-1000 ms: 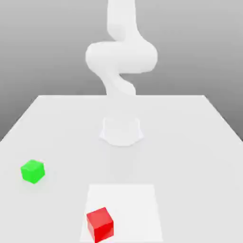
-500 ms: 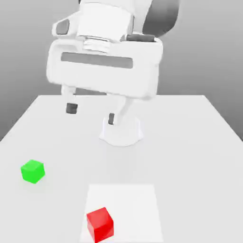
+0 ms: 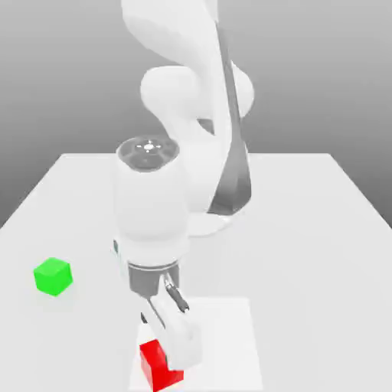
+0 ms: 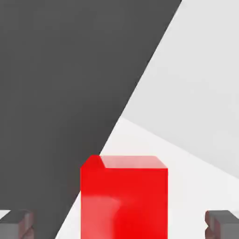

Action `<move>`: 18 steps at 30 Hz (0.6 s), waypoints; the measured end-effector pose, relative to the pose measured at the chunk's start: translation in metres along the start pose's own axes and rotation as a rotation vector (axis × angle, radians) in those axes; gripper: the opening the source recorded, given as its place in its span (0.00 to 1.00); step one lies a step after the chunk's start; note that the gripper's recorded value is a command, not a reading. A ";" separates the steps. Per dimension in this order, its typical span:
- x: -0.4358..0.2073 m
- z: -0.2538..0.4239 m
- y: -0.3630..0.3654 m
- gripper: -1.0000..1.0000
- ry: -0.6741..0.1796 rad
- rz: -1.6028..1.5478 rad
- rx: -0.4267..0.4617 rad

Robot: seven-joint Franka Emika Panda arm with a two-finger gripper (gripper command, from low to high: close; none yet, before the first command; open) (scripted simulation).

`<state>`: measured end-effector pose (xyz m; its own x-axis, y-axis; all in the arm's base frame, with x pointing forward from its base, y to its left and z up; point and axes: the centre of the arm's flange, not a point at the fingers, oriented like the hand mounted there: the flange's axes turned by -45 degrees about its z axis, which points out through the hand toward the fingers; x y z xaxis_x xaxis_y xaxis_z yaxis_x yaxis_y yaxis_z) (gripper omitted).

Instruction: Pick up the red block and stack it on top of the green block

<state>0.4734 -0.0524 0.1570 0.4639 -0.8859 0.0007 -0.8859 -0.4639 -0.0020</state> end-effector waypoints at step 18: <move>0.084 -0.068 0.136 0.00 0.012 0.434 -0.028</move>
<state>0.3921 -0.1901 0.2249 0.0484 -0.9987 0.0176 -0.9986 -0.0480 0.0229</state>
